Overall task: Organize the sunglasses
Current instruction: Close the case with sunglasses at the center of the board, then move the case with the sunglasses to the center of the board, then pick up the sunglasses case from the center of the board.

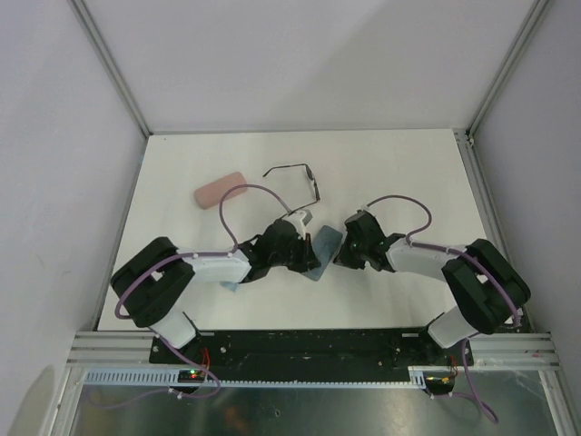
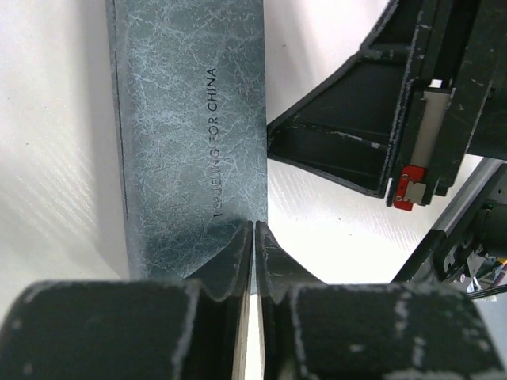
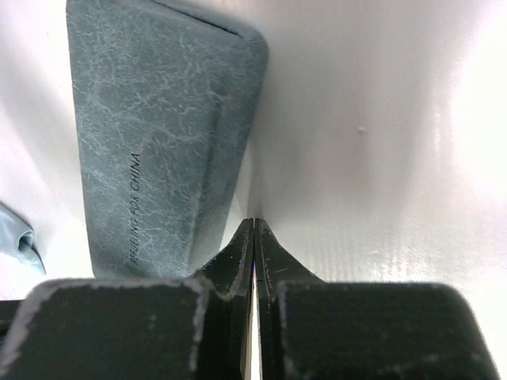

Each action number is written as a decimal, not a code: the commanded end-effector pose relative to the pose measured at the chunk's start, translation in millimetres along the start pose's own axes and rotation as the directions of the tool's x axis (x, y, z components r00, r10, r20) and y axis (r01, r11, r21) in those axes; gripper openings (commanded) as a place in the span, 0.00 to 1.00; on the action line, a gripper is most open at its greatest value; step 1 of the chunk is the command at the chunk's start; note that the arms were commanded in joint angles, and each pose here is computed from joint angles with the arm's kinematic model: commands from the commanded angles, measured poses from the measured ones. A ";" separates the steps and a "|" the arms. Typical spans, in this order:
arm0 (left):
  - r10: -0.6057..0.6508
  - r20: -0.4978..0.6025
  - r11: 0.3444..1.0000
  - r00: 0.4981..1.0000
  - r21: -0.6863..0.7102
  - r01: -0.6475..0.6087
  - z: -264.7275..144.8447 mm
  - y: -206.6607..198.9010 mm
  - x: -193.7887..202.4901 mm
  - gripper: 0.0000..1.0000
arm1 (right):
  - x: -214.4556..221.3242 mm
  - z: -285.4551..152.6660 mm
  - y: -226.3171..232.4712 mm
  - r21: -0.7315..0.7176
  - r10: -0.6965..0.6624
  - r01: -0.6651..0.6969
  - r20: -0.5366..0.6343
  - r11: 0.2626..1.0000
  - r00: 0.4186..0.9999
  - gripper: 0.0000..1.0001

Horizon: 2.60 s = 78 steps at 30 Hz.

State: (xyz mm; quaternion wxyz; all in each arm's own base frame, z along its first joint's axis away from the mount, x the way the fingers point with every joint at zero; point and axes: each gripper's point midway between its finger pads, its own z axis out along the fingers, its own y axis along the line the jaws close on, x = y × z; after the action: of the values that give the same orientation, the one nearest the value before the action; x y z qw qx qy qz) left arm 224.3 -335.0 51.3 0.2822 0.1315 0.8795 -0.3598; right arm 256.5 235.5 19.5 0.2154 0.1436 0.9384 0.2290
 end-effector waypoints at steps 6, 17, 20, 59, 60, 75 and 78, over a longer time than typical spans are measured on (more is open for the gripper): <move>0.026 0.086 1.000 0.996 0.004 -0.027 -37.5 -12.2 -34.6 0.12 | -22.1 -34.7 4.6 0.005 -0.052 0.052 0.145 0.999 0.988 0.05; -0.042 0.374 0.997 0.927 -0.047 0.064 -137.2 28.3 -91.1 0.18 | 44.7 -71.6 114.6 -0.343 -0.415 0.443 0.155 0.828 0.896 0.02; -0.054 0.446 0.990 0.893 -0.091 0.105 -160.5 45.7 -95.5 0.24 | 71.8 -67.0 132.3 -0.370 -0.508 0.513 0.120 0.775 0.853 0.00; 0.017 0.488 0.922 0.872 -0.345 0.175 -177.8 94.9 -146.4 0.97 | -89.4 -95.2 23.5 0.002 -0.312 0.324 0.281 0.946 0.908 0.50; 0.046 0.451 0.912 0.892 -0.383 0.146 -175.6 98.4 -150.3 0.99 | -87.2 -104.1 26.6 -0.020 -0.310 0.331 0.299 0.943 0.902 0.56; 0.397 -0.217 0.493 0.892 -0.769 -0.407 -161.6 223.8 -205.7 1.00 | -41.4 -156.3 43.0 -0.183 -0.363 0.440 0.342 0.879 0.867 0.81; 0.358 -0.237 0.546 0.903 -0.732 -0.408 -150.1 249.3 -213.2 1.00 | -36.5 -157.6 44.4 -0.199 -0.367 0.444 0.329 0.873 0.870 0.81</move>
State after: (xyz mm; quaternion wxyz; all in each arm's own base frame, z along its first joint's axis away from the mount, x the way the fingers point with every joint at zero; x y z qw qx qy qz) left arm 418.6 -88.3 127.2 0.3840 0.1561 0.9046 0.0991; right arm 230.8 199.2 179.1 0.4151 -0.0409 0.8676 0.2708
